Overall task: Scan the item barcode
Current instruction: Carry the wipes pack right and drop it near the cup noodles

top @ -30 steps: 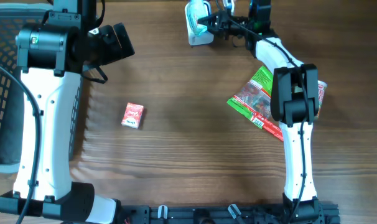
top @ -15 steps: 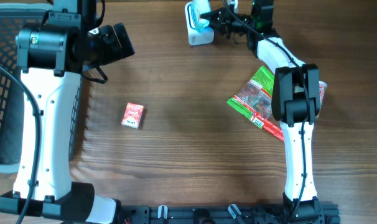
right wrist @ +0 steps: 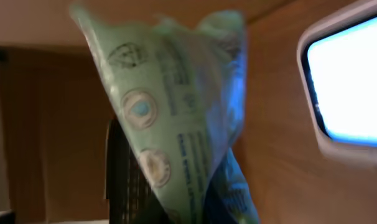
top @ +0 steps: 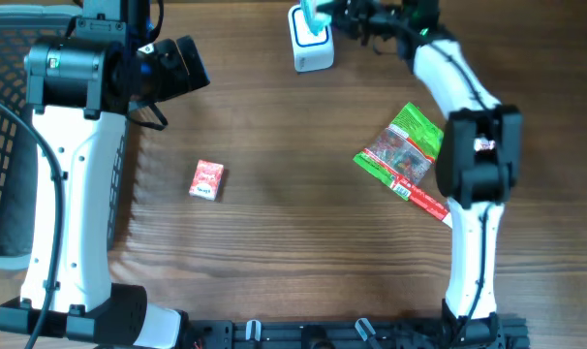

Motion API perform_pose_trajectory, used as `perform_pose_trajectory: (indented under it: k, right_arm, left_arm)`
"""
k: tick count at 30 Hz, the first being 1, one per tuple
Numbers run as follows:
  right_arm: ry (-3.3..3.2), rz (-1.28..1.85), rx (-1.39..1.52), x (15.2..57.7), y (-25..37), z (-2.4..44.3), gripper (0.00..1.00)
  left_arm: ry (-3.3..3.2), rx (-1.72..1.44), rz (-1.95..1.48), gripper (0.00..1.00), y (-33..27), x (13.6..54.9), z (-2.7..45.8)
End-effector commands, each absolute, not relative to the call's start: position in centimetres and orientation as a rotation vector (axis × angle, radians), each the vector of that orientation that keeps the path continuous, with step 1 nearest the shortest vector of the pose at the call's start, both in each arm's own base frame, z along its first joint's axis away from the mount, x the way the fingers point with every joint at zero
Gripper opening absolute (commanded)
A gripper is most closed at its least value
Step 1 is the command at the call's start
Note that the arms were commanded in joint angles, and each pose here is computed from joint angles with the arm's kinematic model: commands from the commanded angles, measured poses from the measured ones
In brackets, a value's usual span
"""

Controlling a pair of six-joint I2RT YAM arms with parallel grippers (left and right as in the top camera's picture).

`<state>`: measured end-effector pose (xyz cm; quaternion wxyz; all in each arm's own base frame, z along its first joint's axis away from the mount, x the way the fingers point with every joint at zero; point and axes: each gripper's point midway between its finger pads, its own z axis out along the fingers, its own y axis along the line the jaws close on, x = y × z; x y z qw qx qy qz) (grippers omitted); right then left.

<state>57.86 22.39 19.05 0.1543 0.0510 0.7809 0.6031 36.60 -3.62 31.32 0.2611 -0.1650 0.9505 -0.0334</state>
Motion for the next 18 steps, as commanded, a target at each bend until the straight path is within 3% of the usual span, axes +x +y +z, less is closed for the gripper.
perform_pose_trajectory:
  k: [1, 6, 12, 18]
  right_arm:
    - [2.162, 1.214, -0.135, 56.3, 19.7, 26.2, 0.05]
    - [2.424, 0.912, -0.228, 49.2, 16.5, 25.8, 0.05]
    - [2.937, 0.394, -0.15, 40.1, 9.4, 20.2, 0.04]
    - [3.173, 0.097, -0.104, 35.8, 5.6, 16.9, 0.05]
  left_arm:
    - [2.574, -0.425, -0.089, 1.0, -3.5, 36.6, 31.4]
    - [2.574, -0.425, -0.089, 1.0, -3.5, 36.6, 31.4]
    - [2.574, -0.425, -0.089, 1.0, -3.5, 36.6, 31.4]
    - [2.574, -0.425, -0.089, 1.0, -3.5, 36.6, 31.4]
